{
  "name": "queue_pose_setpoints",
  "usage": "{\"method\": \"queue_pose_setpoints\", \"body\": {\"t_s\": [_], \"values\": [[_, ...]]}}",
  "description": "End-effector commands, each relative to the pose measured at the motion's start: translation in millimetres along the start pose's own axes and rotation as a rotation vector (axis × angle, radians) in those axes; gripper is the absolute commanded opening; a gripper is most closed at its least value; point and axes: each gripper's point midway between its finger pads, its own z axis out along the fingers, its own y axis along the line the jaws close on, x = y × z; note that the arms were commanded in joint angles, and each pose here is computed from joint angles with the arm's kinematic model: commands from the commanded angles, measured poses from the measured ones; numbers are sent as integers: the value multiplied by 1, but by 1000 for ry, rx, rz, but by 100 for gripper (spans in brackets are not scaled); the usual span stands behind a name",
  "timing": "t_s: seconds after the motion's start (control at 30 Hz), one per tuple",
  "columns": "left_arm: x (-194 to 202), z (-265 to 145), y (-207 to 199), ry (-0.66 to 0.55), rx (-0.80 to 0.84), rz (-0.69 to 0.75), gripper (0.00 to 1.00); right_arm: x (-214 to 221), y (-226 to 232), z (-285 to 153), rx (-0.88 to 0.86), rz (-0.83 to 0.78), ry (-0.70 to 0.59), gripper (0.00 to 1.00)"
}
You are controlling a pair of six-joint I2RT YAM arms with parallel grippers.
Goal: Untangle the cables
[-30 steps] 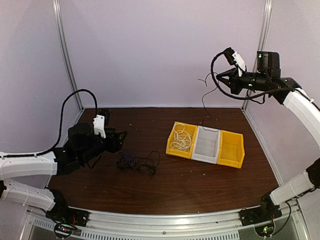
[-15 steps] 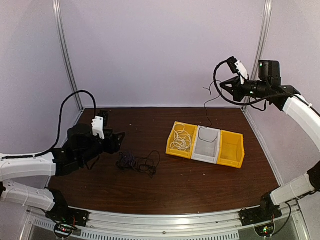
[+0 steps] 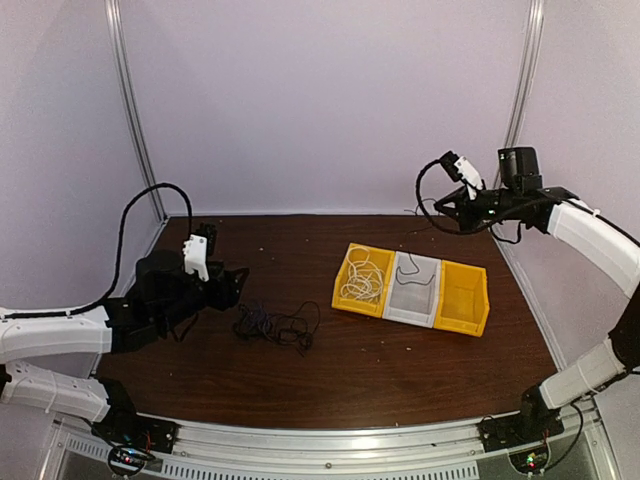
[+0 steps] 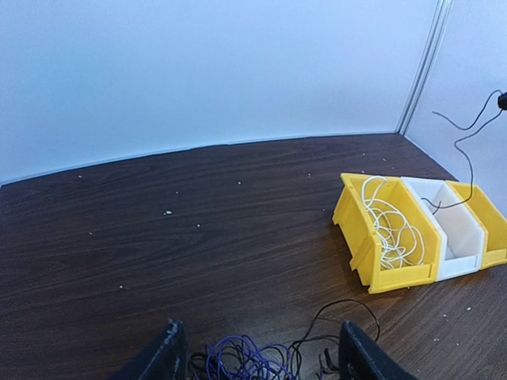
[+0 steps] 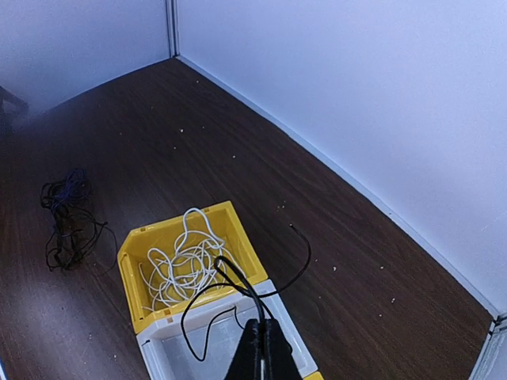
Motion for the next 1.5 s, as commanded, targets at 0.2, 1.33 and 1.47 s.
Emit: {"method": "queue_pose_setpoints", "body": {"t_s": [0.2,1.33,1.47], "values": [[-2,-5,7,-23,-32,18,67,116,26,38,-179,58,310,0],[20,0,10,19,-36,-4,67,173,14,104,-66,93,566,0],[19,1,9,17,-35,-5,67,174,14,104,-63,88,578,2]]}}
